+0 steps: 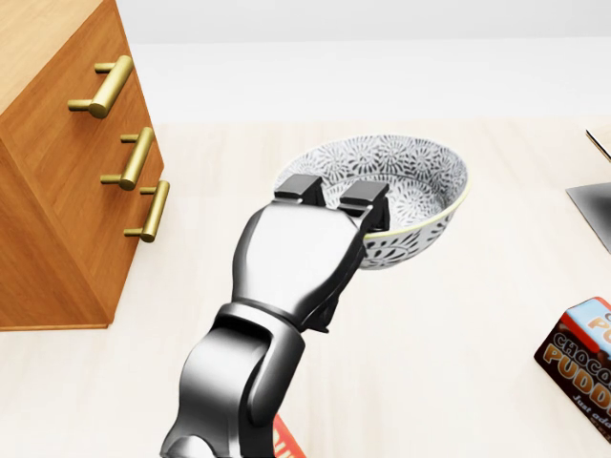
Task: Close the top drawer of the cabinet and put the bowl on top of it.
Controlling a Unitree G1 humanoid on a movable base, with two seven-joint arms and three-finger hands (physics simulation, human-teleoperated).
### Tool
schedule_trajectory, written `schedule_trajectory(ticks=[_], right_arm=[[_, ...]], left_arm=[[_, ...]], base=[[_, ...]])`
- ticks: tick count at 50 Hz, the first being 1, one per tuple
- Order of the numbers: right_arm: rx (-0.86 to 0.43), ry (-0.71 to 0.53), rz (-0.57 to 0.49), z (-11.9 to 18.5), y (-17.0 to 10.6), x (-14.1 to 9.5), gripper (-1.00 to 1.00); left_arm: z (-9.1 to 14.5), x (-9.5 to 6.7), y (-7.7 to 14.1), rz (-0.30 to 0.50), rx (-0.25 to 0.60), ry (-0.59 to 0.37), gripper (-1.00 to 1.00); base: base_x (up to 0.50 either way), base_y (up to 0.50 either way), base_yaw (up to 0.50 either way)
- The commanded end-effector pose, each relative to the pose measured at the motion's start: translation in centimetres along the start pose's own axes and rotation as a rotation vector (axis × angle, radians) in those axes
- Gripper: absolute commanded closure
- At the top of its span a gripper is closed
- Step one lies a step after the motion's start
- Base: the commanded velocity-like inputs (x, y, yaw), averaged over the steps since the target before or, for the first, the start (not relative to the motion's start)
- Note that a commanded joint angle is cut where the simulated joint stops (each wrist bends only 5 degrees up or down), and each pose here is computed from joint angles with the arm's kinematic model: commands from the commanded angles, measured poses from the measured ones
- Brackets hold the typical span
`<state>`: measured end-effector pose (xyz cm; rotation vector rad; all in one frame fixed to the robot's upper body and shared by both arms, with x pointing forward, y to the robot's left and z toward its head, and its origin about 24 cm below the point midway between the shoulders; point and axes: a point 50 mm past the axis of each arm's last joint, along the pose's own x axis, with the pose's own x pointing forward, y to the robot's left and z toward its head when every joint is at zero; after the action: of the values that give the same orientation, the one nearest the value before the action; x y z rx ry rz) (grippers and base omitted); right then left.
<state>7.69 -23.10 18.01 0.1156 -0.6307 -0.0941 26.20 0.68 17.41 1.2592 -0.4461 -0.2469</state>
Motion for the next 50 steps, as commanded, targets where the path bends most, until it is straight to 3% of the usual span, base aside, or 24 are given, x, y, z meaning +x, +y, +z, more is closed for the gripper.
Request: schedule_trajectory(ticks=[1, 5, 6, 12, 24, 32, 44, 50], right_arm=[[-0.002, 0.012, 0.007, -0.4, 0.3, 0.1, -1.0], [-0.001, 0.018, 0.013, -0.5, 0.4, 0.0, -1.0], [-0.002, 0.028, 0.023, -0.7, 0.7, 0.0, -1.0], [-0.011, 0.036, 0.033, -1.1, 1.1, 0.2, -1.0], [-0.017, 0.039, 0.042, -1.3, 1.3, 0.2, -1.0], [-0.022, 0.049, 0.052, -1.4, 1.5, 0.2, -1.0], [-0.014, 0.065, 0.052, -1.5, 1.5, 0.1, -1.0], [-0.012, 0.072, 0.058, -1.6, 1.6, 0.0, -1.0]], left_arm=[[-0.7, -0.2, 4.2, 0.096, 0.026, 0.012, 1.0], [-0.9, -0.2, 5.2, 0.11, 0.024, 0.008, 1.0], [-1.1, -0.5, 6.6, 0.143, 0.04, 0.011, 1.0], [-1.6, -0.9, 9.1, 0.181, 0.071, 0.012, 1.0], [-2.3, -0.3, 12.0, 0.224, 0.109, -0.011, 1.0], [-2.9, -1.0, 15.1, 0.33, 0.158, -0.03, 1.0], [-4.4, -0.8, 16.2, 0.332, 0.179, -0.026, 1.0], [-5.7, -0.4, 18.0, 0.368, 0.183, -0.017, 1.0]], base=[[0.0, 0.0, 0.0], [0.0, 0.0, 0.0], [0.0, 0.0, 0.0], [0.0, 0.0, 0.0], [0.0, 0.0, 0.0], [0.0, 0.0, 0.0], [0.0, 0.0, 0.0], [0.0, 0.0, 0.0]])
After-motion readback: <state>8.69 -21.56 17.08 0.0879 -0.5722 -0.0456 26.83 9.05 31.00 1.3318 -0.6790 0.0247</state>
